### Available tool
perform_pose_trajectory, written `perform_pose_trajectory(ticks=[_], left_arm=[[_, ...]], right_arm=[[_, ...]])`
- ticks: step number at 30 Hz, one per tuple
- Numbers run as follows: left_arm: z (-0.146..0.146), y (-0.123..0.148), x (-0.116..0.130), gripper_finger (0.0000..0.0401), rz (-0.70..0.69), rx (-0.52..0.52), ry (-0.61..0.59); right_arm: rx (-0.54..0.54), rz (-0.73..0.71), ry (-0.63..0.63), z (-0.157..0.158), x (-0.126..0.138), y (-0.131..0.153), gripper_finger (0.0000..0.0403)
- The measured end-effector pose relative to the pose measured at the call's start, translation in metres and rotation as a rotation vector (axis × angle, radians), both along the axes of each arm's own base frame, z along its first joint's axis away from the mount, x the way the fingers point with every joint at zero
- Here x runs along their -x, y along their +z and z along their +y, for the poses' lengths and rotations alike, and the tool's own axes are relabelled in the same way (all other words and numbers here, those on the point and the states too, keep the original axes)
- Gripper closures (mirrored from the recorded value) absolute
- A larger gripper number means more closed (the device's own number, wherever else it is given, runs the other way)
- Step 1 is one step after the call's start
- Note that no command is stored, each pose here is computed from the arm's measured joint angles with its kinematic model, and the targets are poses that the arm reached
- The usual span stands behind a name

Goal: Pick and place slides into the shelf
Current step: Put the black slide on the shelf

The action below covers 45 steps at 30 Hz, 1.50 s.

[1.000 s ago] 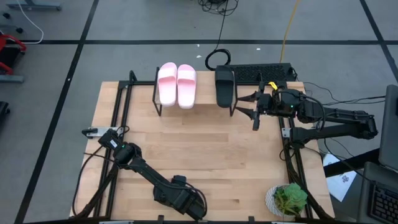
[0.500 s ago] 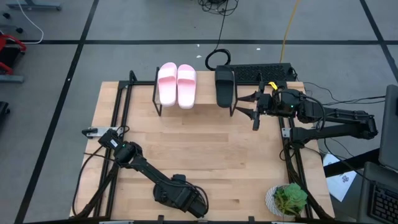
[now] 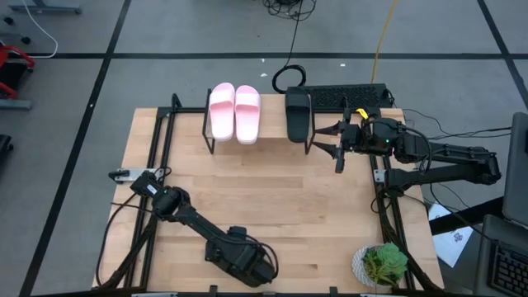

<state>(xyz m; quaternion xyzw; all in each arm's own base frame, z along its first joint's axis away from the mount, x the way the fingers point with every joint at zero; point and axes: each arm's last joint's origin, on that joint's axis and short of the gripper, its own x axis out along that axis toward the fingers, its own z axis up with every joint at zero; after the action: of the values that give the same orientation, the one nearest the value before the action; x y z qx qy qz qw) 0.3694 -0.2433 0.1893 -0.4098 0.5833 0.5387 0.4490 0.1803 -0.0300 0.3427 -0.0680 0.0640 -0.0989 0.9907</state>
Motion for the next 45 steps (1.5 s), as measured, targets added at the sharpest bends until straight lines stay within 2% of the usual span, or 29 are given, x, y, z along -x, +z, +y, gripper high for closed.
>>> perform_pose_trajectory(ticks=[15,27,39,45], left_arm=[[0.0083,0.0005,-0.0031,0.0057,0.019,-0.001,-0.004],[0.0097,0.0005,-0.0036,0.0192,0.004,-0.005,-0.127],[0.0102,0.0003,-0.0041,0.0263,-0.009,-0.02,-0.171],[0.0102,0.0003,-0.0042,0.0311,-0.01,-0.018,-0.184]], right_arm=[[0.0,0.0,0.0,0.0,0.0,0.0,0.0248],[0.0,0.0,0.0,0.0,0.0001,0.0,0.0248],[-0.023,-0.003,-0.002,0.0,0.0001,-0.0001,0.0248],[-0.022,-0.004,-0.002,0.0,0.0001,0.0,0.0248]])
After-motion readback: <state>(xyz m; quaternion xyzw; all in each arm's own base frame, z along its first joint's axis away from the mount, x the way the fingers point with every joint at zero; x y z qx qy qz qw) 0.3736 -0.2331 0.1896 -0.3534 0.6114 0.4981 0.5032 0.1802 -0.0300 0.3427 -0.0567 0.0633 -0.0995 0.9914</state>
